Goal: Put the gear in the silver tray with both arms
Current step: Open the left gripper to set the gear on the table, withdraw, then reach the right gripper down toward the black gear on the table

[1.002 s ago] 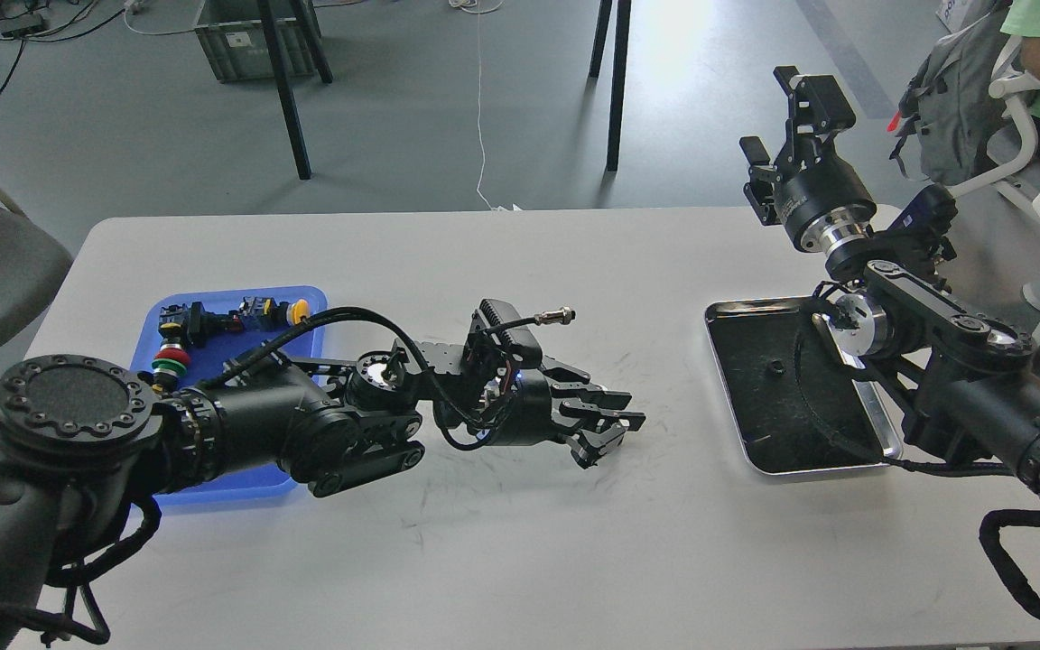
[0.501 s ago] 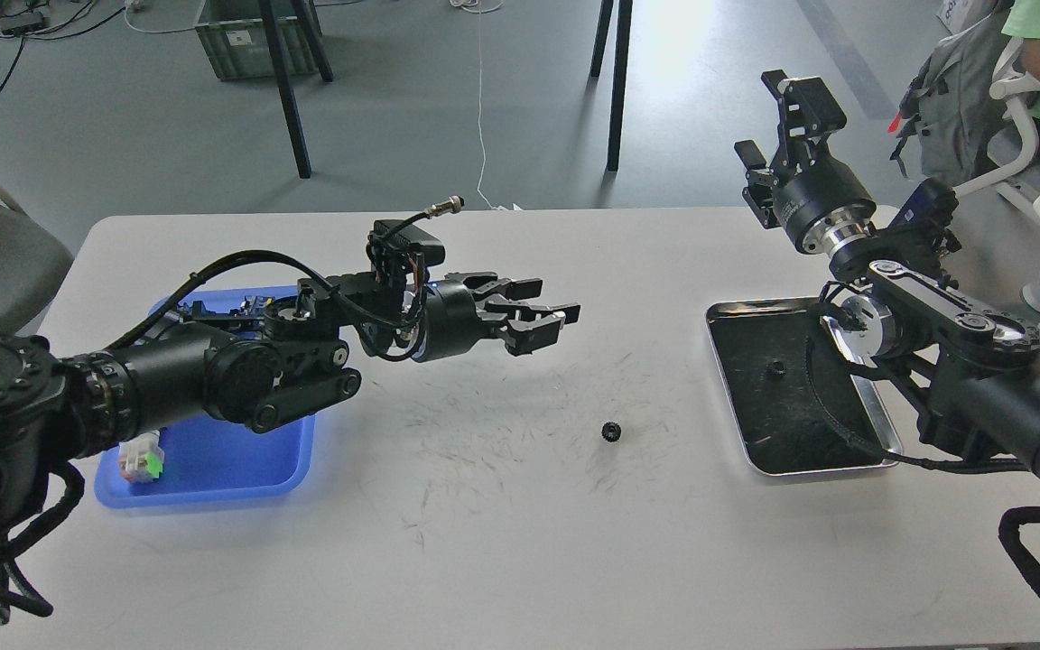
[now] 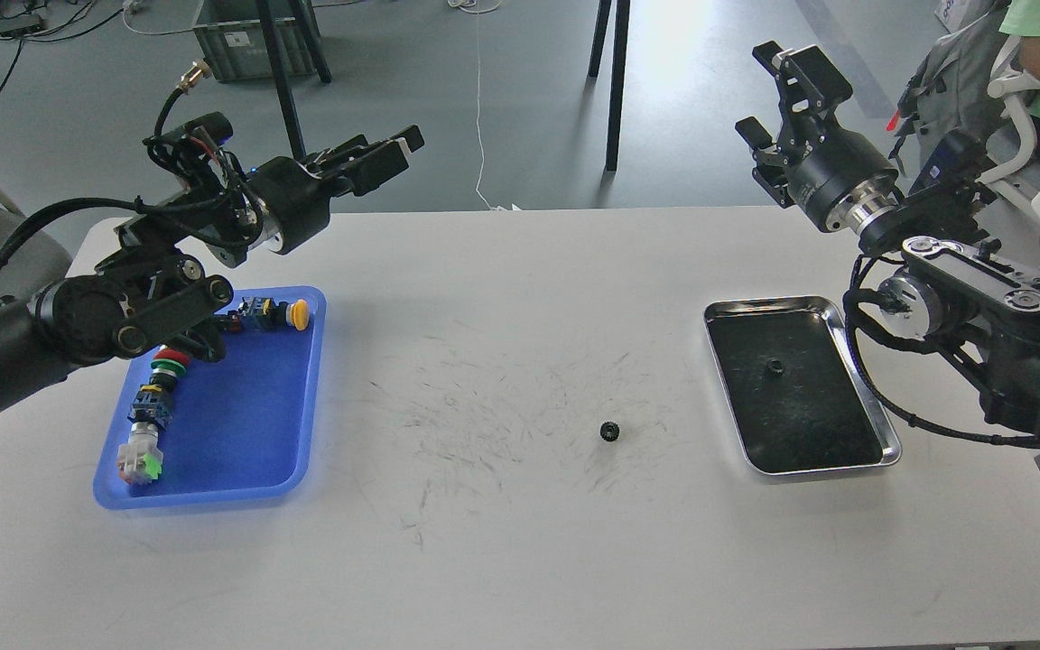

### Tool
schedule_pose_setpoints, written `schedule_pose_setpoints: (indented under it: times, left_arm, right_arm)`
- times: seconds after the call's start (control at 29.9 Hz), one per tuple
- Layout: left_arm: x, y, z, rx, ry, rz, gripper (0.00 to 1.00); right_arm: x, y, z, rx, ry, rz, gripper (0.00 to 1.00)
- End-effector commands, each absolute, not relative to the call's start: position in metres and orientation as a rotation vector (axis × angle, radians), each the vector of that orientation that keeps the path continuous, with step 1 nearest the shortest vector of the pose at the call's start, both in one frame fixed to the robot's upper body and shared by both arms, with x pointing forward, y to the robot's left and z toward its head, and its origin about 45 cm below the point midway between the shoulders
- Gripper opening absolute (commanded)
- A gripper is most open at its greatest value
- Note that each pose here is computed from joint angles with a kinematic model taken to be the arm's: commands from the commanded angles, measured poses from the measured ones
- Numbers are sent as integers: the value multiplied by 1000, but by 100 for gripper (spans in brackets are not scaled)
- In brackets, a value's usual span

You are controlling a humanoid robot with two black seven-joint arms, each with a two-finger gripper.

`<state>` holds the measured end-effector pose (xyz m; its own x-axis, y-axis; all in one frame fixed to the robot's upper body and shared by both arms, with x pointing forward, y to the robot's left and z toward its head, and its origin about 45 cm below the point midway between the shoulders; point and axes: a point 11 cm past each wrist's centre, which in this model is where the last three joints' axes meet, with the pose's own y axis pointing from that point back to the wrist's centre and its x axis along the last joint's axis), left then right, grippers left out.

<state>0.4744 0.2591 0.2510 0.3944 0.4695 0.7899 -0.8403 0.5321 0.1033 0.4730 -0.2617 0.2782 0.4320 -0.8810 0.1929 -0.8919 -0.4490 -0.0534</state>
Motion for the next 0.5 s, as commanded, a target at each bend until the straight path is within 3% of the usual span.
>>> schedule_pose_setpoints:
  times: [0.0,0.47]
  left_arm:
    - [478,285,258,516,-674,961,98]
    - [478,347,264,419,-428,1118,98]
  right_arm:
    - [468,-256,291,2648,-1473,338,98]
    - [446,-241,269,2354,-685,637,97]
